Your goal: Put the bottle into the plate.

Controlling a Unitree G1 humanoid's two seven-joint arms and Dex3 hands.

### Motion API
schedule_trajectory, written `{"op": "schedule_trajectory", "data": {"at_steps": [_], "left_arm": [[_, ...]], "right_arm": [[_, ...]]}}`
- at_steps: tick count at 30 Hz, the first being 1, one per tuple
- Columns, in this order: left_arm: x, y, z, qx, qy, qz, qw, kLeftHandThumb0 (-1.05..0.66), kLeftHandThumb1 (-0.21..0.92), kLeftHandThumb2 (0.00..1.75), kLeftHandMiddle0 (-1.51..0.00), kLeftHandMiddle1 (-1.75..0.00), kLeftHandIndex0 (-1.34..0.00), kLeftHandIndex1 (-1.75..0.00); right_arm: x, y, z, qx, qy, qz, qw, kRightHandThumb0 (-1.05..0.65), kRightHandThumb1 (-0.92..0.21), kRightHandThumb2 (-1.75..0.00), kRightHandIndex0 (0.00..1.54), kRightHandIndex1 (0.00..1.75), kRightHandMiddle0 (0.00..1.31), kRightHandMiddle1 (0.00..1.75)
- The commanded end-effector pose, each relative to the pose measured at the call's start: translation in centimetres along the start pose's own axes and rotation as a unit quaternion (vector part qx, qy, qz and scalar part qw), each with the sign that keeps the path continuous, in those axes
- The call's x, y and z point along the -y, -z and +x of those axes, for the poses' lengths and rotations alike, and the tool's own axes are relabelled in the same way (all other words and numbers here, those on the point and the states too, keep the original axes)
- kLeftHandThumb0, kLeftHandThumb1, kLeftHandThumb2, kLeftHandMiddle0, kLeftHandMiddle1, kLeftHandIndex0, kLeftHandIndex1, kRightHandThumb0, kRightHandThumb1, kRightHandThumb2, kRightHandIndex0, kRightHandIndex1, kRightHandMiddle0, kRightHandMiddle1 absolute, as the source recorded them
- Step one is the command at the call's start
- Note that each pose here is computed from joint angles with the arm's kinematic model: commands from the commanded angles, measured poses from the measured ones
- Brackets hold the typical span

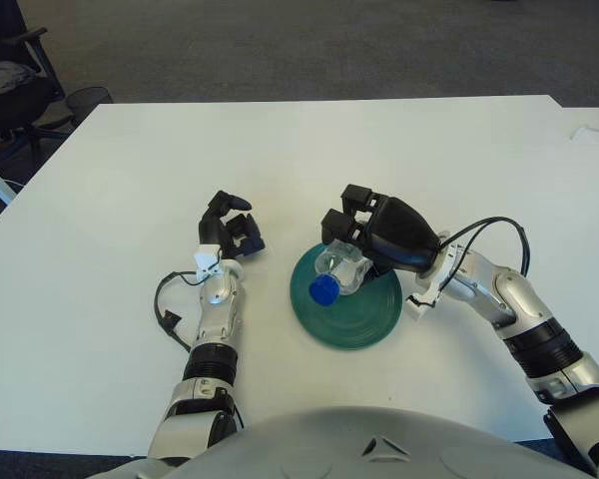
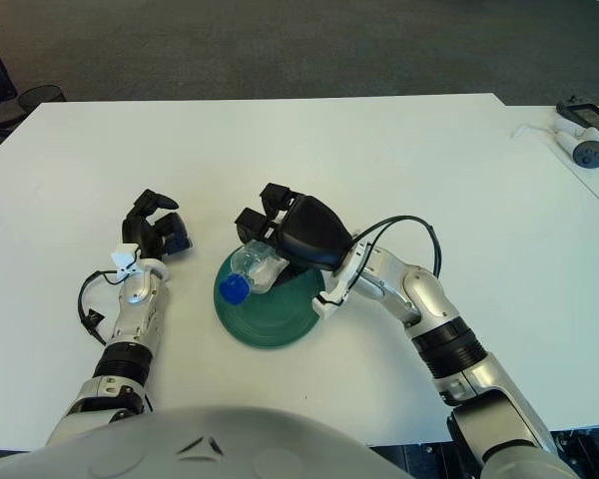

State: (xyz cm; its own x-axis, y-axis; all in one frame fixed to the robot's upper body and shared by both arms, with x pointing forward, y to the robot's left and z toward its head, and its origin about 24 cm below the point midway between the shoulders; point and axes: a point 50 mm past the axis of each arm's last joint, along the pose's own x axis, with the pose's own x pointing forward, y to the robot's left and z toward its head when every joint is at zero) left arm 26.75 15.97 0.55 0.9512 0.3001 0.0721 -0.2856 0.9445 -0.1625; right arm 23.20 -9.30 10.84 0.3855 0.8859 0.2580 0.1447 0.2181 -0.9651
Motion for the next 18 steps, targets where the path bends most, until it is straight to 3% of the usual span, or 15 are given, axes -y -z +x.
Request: {"op": "schedule_trajectory", "data": {"at_steps": [1, 4, 9, 13, 18], "left_arm": [[0.1, -0.4, 0.3, 0.01, 0.006, -0.014, 1.0, -0.57, 0.09, 1.59, -1.28, -1.75, -0.8, -1.75], [0.1, -0.3, 0.3, 0.009, 0.01, -0.019, 1.0, -0.56, 0.1, 1.58, -1.27, -1.75, -0.79, -1.75], [0.0, -0.5, 0.3, 0.016, 0.01, -0.006, 1.0, -0.57, 0.1, 1.58, -1.28, -1.75, -0.79, -1.75], [0.1, -0.5, 0.3, 0.016, 0.007, 0.007, 1.0, -0.58, 0.08, 1.61, -1.29, -1.75, -0.81, -1.75], [0.1, -0.5, 0.3, 0.013, 0.004, 0.018, 1.0, -0.59, 0.06, 1.63, -1.3, -1.75, -0.83, -1.75]], "right_arm": [[0.6, 0.4, -0.1, 0.007, -0.017, -0.032, 0.999, -0.88, -0.92, -0.65, 0.15, 0.86, 0.02, 1.25], [0.5, 0.5, -0.3, 0.008, -0.031, -0.041, 0.999, -0.9, -0.92, -0.69, 0.07, 0.44, 0.01, 0.77], [0.2, 0.7, -0.9, 0.007, -0.066, -0.047, 0.997, -0.92, -0.92, -0.77, 0.02, 0.12, 0.0, 0.32], [0.1, 0.7, -1.0, 0.008, -0.076, -0.05, 0.996, -0.96, -0.92, -0.82, 0.0, 0.02, 0.0, 0.13], [0.0, 0.8, -1.1, 0.011, -0.084, -0.048, 0.995, -1.0, -0.92, -0.84, 0.0, 0.0, 0.0, 0.03]]}}
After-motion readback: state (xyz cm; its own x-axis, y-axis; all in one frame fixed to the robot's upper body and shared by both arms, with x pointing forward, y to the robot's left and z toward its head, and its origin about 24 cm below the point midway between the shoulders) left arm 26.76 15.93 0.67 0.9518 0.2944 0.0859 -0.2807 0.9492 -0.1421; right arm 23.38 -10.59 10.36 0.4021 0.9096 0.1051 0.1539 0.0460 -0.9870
